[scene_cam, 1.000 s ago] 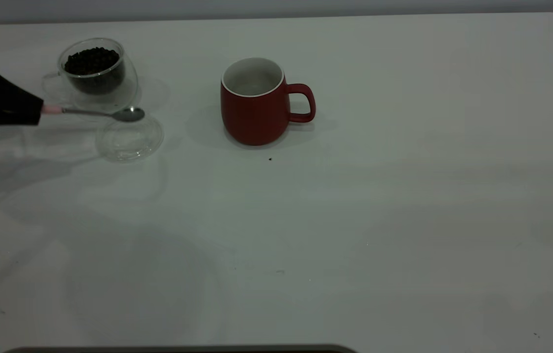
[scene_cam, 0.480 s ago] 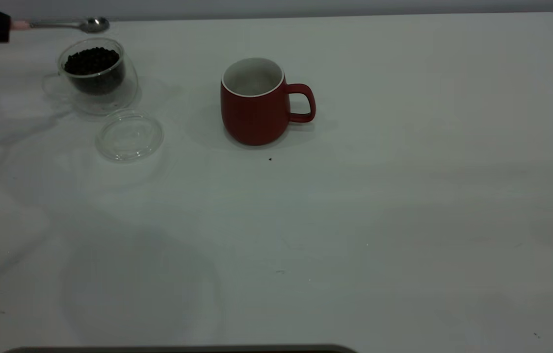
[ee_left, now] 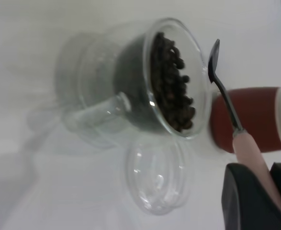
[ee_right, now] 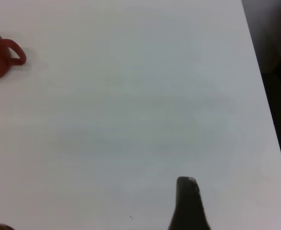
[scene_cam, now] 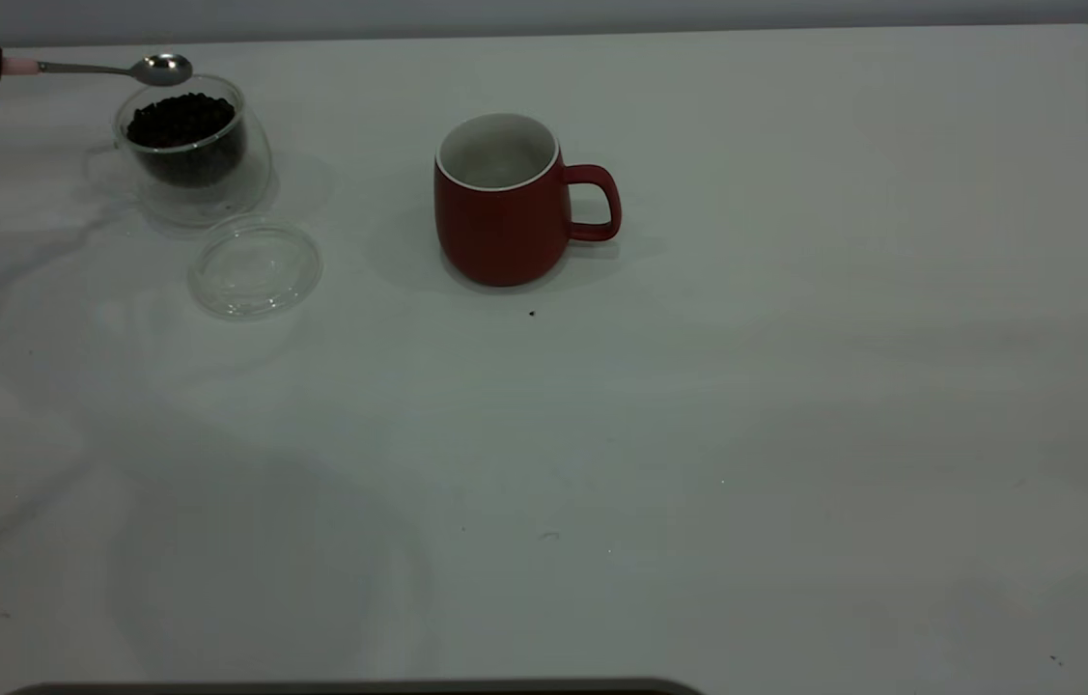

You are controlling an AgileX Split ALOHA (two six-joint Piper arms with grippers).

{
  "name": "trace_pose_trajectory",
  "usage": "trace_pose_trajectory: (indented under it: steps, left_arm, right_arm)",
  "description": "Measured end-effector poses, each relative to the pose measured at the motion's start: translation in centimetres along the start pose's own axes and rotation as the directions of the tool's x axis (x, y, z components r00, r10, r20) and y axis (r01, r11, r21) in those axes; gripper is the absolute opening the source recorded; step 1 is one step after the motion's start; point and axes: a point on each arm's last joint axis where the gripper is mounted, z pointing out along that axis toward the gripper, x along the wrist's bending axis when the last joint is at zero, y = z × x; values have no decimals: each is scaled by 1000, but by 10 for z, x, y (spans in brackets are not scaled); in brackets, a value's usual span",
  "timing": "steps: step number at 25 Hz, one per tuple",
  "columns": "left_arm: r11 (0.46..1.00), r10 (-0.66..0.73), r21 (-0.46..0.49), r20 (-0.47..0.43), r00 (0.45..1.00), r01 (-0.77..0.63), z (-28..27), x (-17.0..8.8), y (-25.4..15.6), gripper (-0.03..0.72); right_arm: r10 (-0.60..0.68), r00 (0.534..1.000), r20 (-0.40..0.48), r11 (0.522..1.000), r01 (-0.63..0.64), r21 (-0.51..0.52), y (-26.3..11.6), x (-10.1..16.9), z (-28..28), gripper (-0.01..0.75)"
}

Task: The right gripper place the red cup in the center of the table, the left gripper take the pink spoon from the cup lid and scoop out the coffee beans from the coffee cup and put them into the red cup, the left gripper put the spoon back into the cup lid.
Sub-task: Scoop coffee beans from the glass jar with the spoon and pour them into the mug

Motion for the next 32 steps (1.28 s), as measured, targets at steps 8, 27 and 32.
trace_pose_trajectory:
  steps: [8,27,32]
  left_arm:
    - [1000,10,-4,-25,1000,-10,6,11,-4,123]
    - [998,59,28,-20,998,-59,24,13,-9,123]
    - [998,64,31,-34,997,-63,25,14,-9,123]
  right_arm:
    - [0,1000,0,1000,0,1,0,0,0,591]
    - [0,1000,0,1000,0,1,0,0,0,591]
    - [0,1000,0,1000,0,1,0,0,0,591]
